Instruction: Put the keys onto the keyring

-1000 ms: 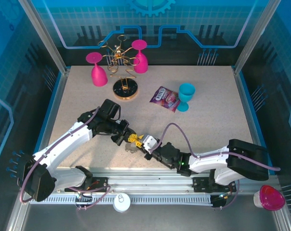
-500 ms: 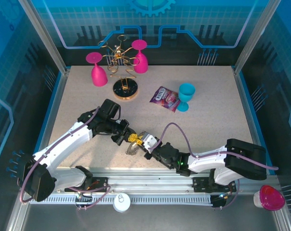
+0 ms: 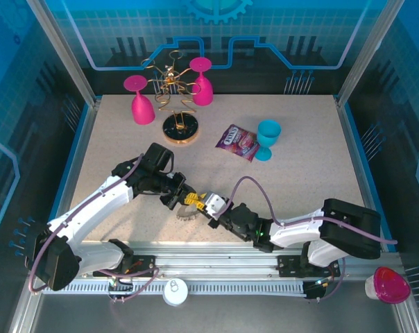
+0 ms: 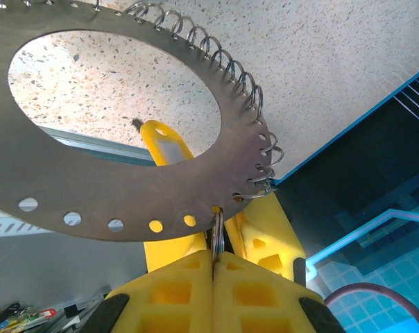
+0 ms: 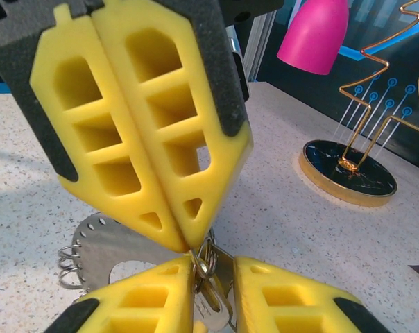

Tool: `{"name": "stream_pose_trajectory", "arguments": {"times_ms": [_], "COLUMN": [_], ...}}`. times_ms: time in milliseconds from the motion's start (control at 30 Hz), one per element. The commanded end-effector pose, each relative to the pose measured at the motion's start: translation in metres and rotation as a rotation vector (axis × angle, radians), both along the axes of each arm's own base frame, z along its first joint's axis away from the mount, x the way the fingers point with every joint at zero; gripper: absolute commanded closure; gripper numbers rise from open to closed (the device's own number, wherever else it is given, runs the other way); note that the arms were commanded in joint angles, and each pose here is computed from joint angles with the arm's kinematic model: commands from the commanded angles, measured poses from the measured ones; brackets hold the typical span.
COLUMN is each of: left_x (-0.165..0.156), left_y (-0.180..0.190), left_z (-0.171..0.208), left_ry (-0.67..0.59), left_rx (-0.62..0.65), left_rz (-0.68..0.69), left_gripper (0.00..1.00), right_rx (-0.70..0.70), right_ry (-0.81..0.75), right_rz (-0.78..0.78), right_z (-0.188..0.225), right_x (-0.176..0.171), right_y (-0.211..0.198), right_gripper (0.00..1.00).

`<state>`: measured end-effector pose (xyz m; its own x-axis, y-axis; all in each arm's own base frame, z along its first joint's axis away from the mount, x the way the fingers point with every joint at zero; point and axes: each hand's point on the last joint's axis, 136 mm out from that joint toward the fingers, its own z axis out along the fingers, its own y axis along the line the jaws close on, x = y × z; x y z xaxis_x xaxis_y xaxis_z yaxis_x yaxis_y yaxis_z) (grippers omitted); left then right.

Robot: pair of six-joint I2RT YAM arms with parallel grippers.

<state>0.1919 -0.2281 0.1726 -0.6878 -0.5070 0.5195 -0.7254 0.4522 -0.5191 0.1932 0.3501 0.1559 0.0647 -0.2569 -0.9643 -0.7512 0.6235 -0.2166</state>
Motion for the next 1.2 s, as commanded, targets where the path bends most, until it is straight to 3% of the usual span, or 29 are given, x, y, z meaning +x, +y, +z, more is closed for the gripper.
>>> {"name": "stream_pose_trajectory", "arguments": {"times_ms": [0,467,633,700,733,833,900,1000,1067,1167], "left_x": [-0.007,-0.008,-0.006,0.001,0.005,0.029,0.045,0.066,0.077,0.080], "left_y": [0.001,0.001,0.000,0.000,0.001,0.013,0.025,0.048,0.059,0.060], "left_z": [0.007,0.005,0.006,0.006,0.008,0.017,0.028,0.053,0.074,0.087], "left_ry": [0.031,0.036,0.019,-0.025,-0.057,-0.225,-0.397,-0.722,-0.969,-1.240], "left_rx": [-0.034,-0.033,-0.043,-0.061,-0.070,-0.052,0.000,0.154,0.291,0.410], "left_rz": [0.008,0.013,0.015,0.033,0.048,0.111,0.119,0.038,-0.085,-0.300], "left_gripper": [1.00,1.00,1.00,1.00,0.90,0.50,0.36,0.32,0.31,0.36], "right_rx": [0.036,0.075,0.073,0.071,0.068,0.050,0.023,-0.029,-0.066,-0.111], "right_ry": [-0.041,-0.070,-0.073,-0.073,-0.071,-0.062,-0.035,0.029,0.063,0.114], "right_rz": [0.009,0.052,0.070,0.077,0.080,0.100,0.131,0.189,0.222,0.267], "right_z": [0.015,0.023,0.022,0.022,0.021,0.017,0.013,0.009,0.007,0.008], "right_x": [0.006,0.006,0.005,0.004,0.003,0.002,0.001,0.000,-0.001,-0.002], "right_y": [0.005,0.012,0.013,0.011,0.009,0.003,-0.002,-0.011,-0.018,-0.029], "right_gripper": [0.81,0.85,1.00,1.00,1.00,1.00,1.00,1.00,1.00,1.00]}}
